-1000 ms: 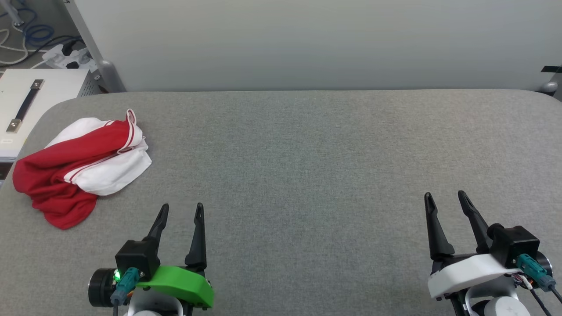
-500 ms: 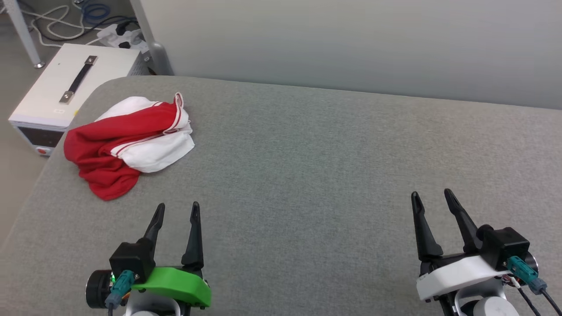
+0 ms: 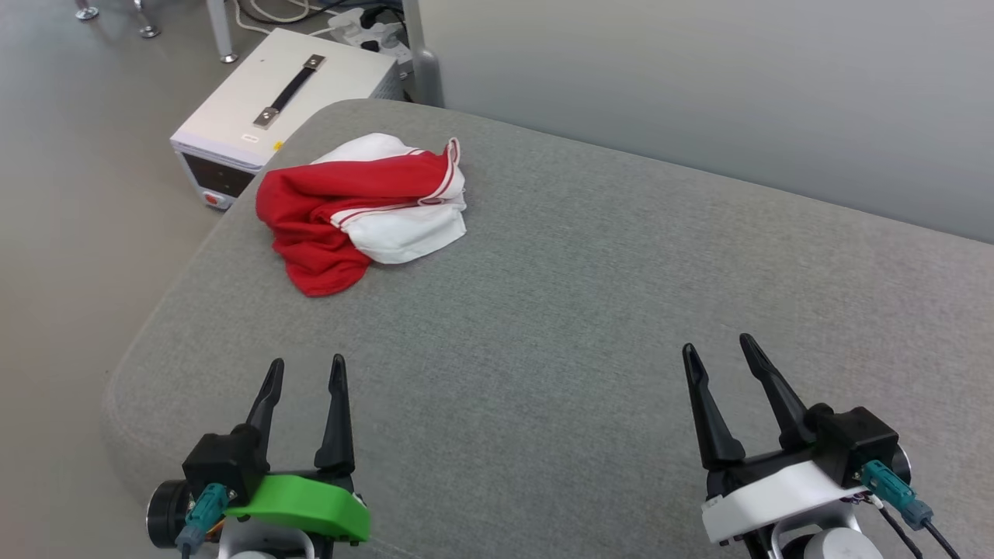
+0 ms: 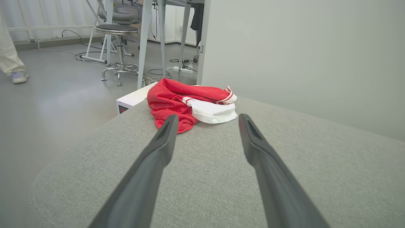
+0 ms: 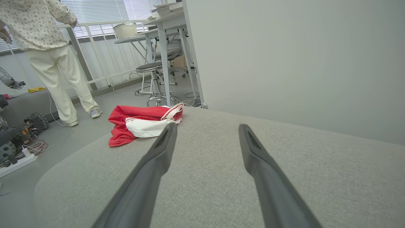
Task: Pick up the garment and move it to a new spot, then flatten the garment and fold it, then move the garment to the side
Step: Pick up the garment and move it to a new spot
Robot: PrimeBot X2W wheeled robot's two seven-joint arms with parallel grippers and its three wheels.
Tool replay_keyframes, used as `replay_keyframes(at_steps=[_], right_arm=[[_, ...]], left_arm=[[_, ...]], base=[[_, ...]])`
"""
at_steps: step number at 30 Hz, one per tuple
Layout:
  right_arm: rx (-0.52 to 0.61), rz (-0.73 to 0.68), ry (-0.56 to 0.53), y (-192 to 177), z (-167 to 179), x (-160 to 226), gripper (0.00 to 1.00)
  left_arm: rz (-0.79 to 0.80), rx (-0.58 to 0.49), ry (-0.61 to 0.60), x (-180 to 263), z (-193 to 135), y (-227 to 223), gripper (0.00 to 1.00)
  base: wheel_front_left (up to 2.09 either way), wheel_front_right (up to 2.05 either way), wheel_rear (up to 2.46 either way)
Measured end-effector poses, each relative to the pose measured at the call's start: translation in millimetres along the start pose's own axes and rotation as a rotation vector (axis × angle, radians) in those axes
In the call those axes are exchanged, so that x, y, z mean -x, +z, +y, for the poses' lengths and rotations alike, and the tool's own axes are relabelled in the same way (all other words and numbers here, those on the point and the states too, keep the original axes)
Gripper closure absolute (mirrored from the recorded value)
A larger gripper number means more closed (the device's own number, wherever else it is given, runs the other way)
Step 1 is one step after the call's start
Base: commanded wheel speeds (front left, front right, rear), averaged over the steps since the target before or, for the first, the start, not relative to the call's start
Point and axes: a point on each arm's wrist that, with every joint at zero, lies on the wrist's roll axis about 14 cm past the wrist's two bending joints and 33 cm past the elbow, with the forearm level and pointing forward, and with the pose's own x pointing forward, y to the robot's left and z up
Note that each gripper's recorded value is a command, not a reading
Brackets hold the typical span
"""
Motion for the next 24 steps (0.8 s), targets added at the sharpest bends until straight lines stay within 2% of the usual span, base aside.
replay_keyframes(at_steps=[11, 17, 20, 24], right_arm=[[-0.047, 0.025, 0.151, -13.5, 48.2, -19.6, 0.0], [-0.047, 0.031, 0.157, -15.1, 50.5, -19.1, 0.0], [-0.046, 0.031, 0.15, -14.8, 48.2, -17.8, 0.0], [-0.047, 0.033, 0.136, -15.8, 43.6, -15.9, 0.0]], left_arm=[[-0.018, -0.004, 0.121, 31.8, 36.4, 6.9, 0.0], [-0.024, 0.003, 0.131, 33.8, 39.2, 8.6, 0.0], [-0.035, 0.069, 0.147, 32.7, 42.8, 9.6, 0.0], [-0.045, 0.062, 0.146, 28.7, 44.6, 13.3, 0.0]], base=[[0.0, 0.0, 0.0], [0.0, 0.0, 0.0], [0.0, 0.0, 0.0], [0.0, 0.0, 0.0]])
